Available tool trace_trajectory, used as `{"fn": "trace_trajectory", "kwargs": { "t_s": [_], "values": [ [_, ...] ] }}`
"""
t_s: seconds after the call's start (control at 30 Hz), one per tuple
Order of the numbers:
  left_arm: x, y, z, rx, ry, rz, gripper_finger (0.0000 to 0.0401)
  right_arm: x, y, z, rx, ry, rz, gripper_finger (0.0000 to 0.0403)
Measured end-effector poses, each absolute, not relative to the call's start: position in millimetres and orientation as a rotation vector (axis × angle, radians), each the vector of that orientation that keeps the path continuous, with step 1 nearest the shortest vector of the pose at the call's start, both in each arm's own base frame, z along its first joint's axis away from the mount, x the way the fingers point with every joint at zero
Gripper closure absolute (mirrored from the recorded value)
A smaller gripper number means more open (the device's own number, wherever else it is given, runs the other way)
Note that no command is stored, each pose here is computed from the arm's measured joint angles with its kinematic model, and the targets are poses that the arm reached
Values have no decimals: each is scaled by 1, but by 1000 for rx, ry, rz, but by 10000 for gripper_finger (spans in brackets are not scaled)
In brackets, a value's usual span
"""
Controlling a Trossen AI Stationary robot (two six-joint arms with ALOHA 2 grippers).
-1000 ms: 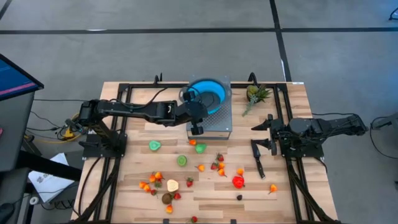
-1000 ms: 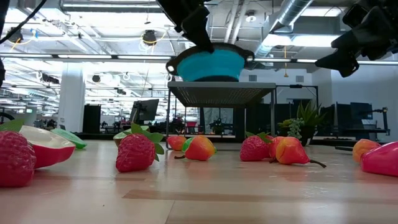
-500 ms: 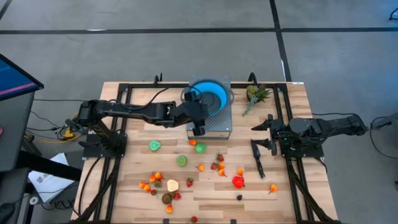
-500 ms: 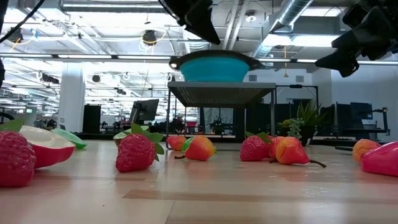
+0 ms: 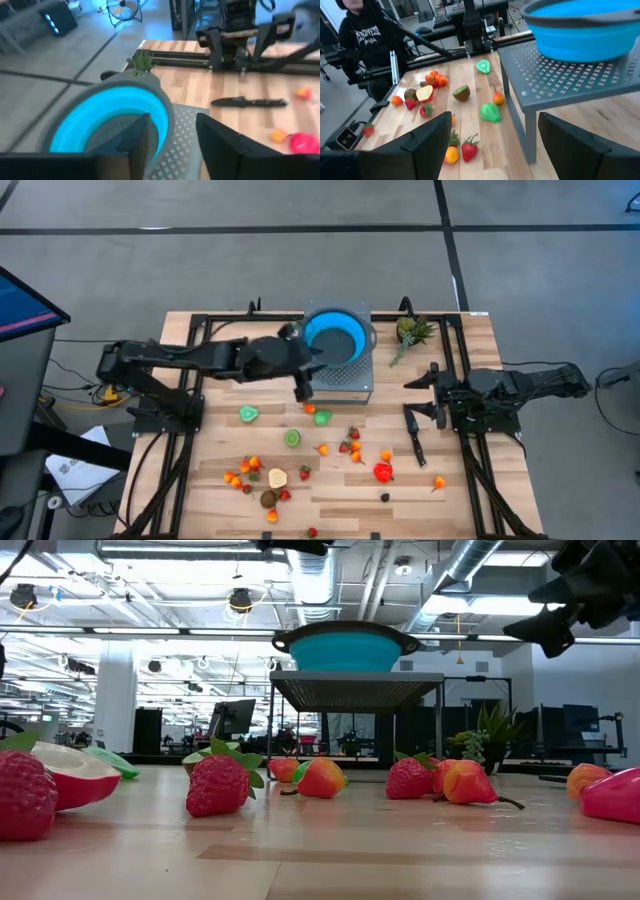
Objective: Pick & Place Fruit
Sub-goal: Put the strainer bowl on the shelf
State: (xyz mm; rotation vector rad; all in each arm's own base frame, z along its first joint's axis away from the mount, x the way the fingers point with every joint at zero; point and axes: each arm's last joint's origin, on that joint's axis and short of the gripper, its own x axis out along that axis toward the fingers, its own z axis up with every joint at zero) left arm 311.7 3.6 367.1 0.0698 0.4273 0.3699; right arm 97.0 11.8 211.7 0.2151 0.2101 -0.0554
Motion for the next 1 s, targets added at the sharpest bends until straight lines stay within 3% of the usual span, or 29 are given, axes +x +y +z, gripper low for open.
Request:
{"fn": "trace_trajectory", "kwargs": {
  "t_s": [0.4,0.7,1.0],
  "values": [
    [251,10,338,-100,130,365,392,99,11,224,252,73,-86,111],
    [228,39,298,-239,45,335,398,99,9,231,302,-2,-138,111],
    [219,44,304,-53,7,353,400,98,-4,232,665,-132,-386,112]
  ]
}}
